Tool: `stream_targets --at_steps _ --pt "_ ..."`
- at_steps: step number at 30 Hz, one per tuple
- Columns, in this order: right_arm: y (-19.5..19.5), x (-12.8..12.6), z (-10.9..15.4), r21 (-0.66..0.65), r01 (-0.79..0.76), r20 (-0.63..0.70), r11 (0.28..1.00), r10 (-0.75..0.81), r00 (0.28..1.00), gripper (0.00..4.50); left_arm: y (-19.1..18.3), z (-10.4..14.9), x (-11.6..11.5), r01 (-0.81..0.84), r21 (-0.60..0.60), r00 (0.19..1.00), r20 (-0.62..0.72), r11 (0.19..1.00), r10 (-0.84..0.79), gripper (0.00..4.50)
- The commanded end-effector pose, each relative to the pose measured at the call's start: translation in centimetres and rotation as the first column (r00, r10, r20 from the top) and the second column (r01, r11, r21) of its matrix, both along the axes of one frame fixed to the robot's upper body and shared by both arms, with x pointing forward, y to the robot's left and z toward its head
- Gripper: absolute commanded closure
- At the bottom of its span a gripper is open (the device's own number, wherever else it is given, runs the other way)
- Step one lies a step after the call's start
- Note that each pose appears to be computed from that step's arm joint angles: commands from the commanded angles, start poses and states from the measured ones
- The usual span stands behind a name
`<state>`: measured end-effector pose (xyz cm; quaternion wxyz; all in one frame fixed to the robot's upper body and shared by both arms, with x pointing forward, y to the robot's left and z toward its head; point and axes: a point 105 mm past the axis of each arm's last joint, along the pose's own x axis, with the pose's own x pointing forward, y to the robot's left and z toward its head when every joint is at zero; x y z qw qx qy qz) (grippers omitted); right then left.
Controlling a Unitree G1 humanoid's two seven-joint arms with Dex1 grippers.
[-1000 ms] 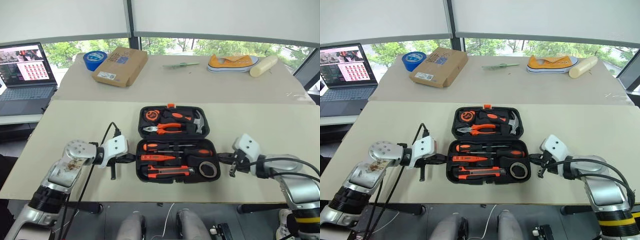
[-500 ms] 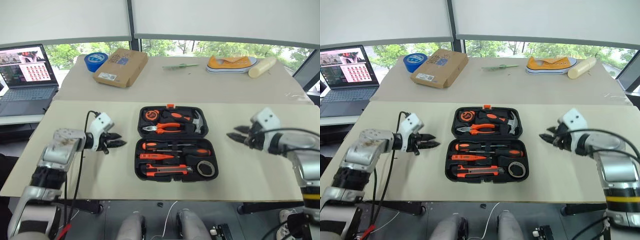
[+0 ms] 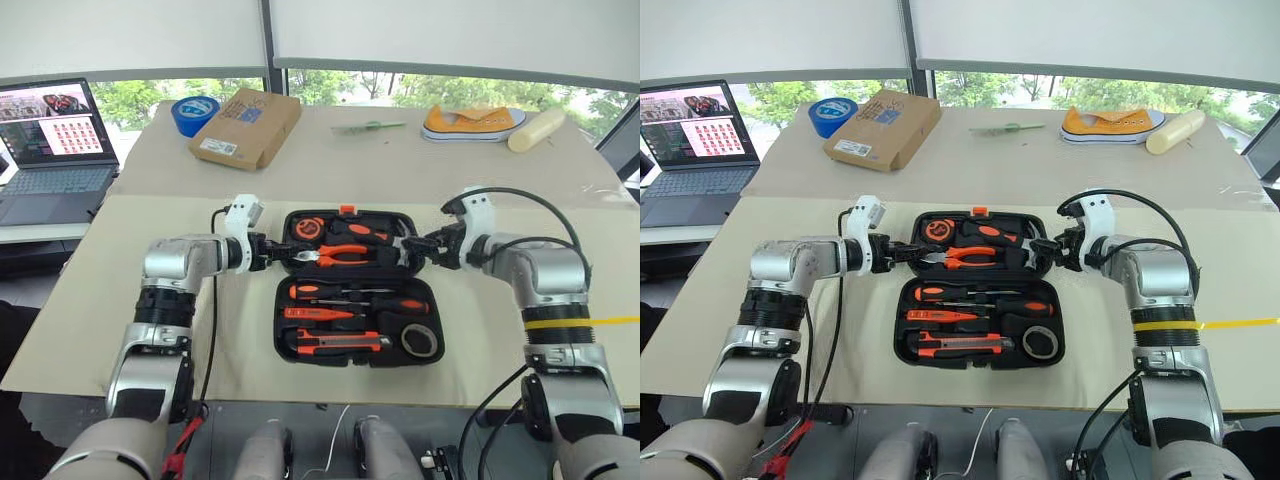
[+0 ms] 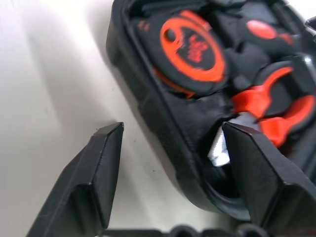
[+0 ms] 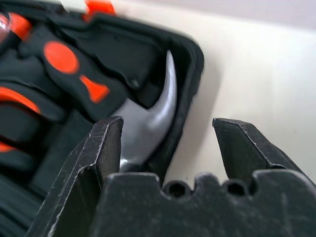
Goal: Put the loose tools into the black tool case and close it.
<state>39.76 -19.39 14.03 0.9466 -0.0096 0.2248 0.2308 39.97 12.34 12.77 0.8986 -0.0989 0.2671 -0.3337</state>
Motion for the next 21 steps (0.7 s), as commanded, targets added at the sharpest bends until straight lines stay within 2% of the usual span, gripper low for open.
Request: stream_targets --at_steps 1,3,5,7,13,21 --pt "-0.2 0.4 1.4 0.010 0.013 0.055 1.000 -0.013 0.998 2.50 0.2 1.4 0.7 -0.036 -0.013 0.998 0.041 0.999 0.036 3.11" --pt "0.1 0.2 1.5 0.024 0.006 0.057 1.000 -0.007 0.998 3.28 0.0 1.4 0.5 -0.024 -0.011 0.999 0.044 1.000 0.024 3.90" --pt "0.3 0.1 1.5 0.029 -0.005 0.061 1.000 0.003 0.998 3.87 -0.3 1.4 0.4 -0.010 -0.014 0.999 0.049 1.000 0.011 4.46" --pt "0.5 0.1 1.6 0.039 -0.008 0.064 0.999 0.005 0.998 4.47 -0.6 1.4 0.2 0.001 -0.018 0.999 0.048 1.000 0.000 4.50" --pt "0.7 0.0 1.8 0.040 -0.008 0.074 0.999 0.005 0.997 4.47 -1.5 2.2 -0.3 0.064 -0.036 0.996 0.060 0.997 -0.062 4.50" --pt "1.6 0.9 5.4 0.020 -0.034 0.279 0.999 0.027 0.960 4.47 -2.5 5.7 0.2 0.108 -0.058 0.944 0.318 0.992 -0.084 4.50"
